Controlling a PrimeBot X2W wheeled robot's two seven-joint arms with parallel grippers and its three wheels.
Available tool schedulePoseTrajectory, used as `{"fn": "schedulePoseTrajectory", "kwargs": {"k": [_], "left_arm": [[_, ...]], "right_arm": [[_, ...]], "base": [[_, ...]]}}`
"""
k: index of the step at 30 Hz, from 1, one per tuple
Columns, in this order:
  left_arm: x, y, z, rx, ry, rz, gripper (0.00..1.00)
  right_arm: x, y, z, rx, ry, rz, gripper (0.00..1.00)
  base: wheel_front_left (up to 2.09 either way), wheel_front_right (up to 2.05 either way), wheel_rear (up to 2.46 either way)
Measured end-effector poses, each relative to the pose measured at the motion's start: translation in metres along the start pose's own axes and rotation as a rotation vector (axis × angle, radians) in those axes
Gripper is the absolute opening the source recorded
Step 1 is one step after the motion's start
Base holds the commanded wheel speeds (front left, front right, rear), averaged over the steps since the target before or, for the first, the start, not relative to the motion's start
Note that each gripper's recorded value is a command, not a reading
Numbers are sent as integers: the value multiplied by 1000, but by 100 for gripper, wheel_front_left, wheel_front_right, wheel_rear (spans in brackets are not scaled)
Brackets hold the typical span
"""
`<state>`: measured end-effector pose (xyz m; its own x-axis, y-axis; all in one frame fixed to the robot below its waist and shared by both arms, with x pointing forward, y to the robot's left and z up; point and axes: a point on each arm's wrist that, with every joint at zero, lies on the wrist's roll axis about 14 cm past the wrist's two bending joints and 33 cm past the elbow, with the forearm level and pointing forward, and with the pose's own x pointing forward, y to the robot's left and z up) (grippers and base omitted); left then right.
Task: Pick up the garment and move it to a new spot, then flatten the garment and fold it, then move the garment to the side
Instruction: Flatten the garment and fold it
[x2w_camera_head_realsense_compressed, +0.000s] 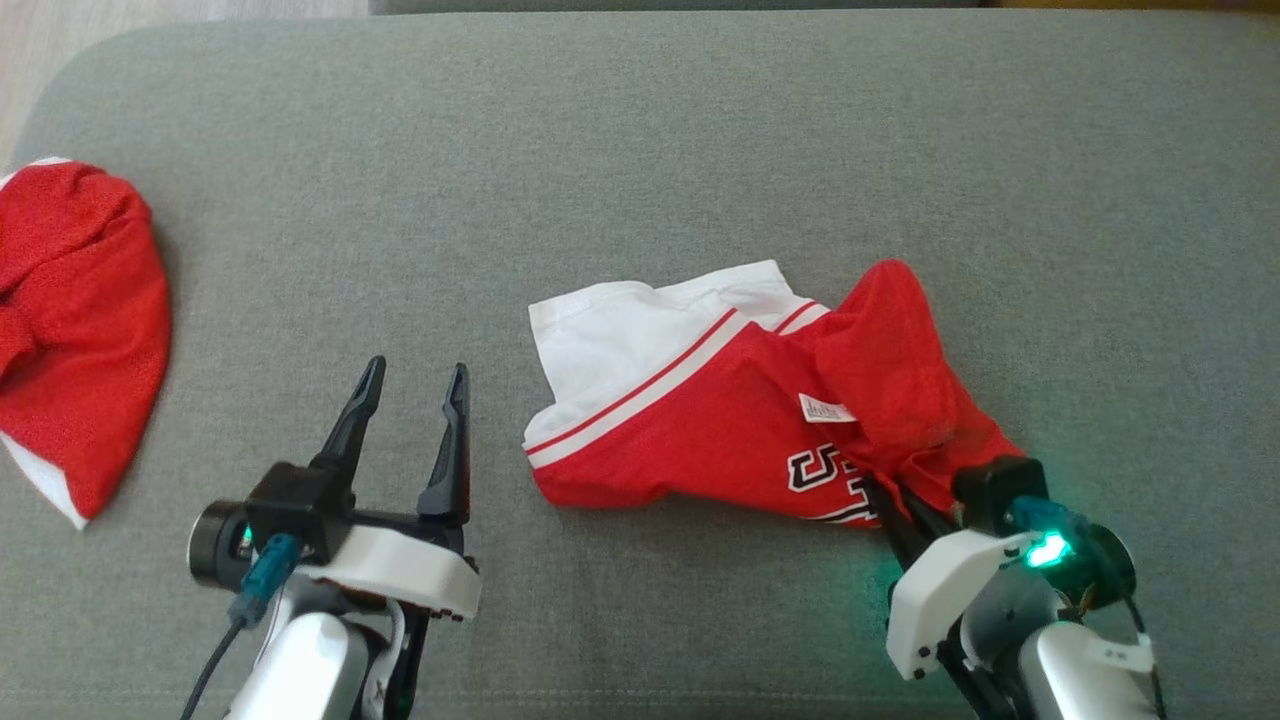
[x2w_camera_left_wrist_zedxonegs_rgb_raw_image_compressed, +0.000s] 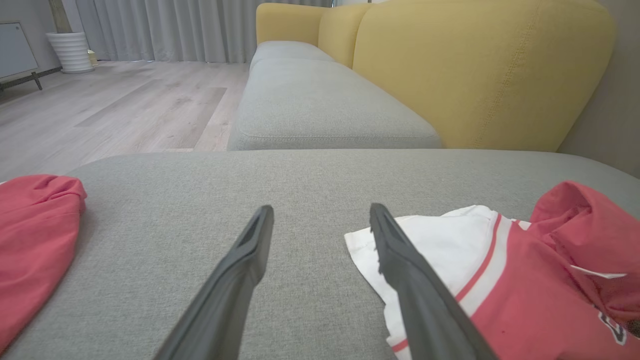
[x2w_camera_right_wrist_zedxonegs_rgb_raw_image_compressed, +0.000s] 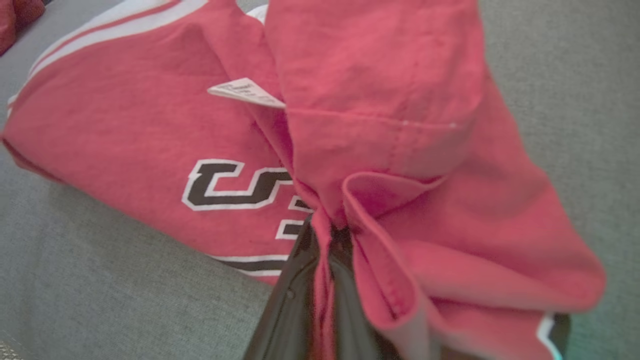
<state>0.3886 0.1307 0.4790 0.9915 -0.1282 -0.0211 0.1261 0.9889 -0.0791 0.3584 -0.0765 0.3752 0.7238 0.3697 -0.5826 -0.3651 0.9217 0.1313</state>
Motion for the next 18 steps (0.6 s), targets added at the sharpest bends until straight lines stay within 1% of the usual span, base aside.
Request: {"fn": "schedulePoseTrajectory", "kwargs": {"k": [1, 2, 3, 10, 18], "left_arm": [[0, 0, 0, 0, -1, -1, 100], [0, 0, 0, 1, -1, -1, 100], [0, -1, 1, 1, -2, -2, 100], [-1, -3, 7, 3, -19, -7, 100], [-5, 1, 18, 19, -50, 4, 100]], "right_arm": [[0, 0, 1, 6, -3, -1, 5], [-1, -1, 3, 15, -13, -4, 40], [-2, -3, 7, 19, -35, -10, 100], [-19, -11, 49, 51, -240, -38, 100], [-47, -21, 98, 3, -448, -89, 100]], "base": [[0, 0, 0], [0, 0, 0], [0, 0, 0], [0, 0, 0], [0, 0, 0]]}}
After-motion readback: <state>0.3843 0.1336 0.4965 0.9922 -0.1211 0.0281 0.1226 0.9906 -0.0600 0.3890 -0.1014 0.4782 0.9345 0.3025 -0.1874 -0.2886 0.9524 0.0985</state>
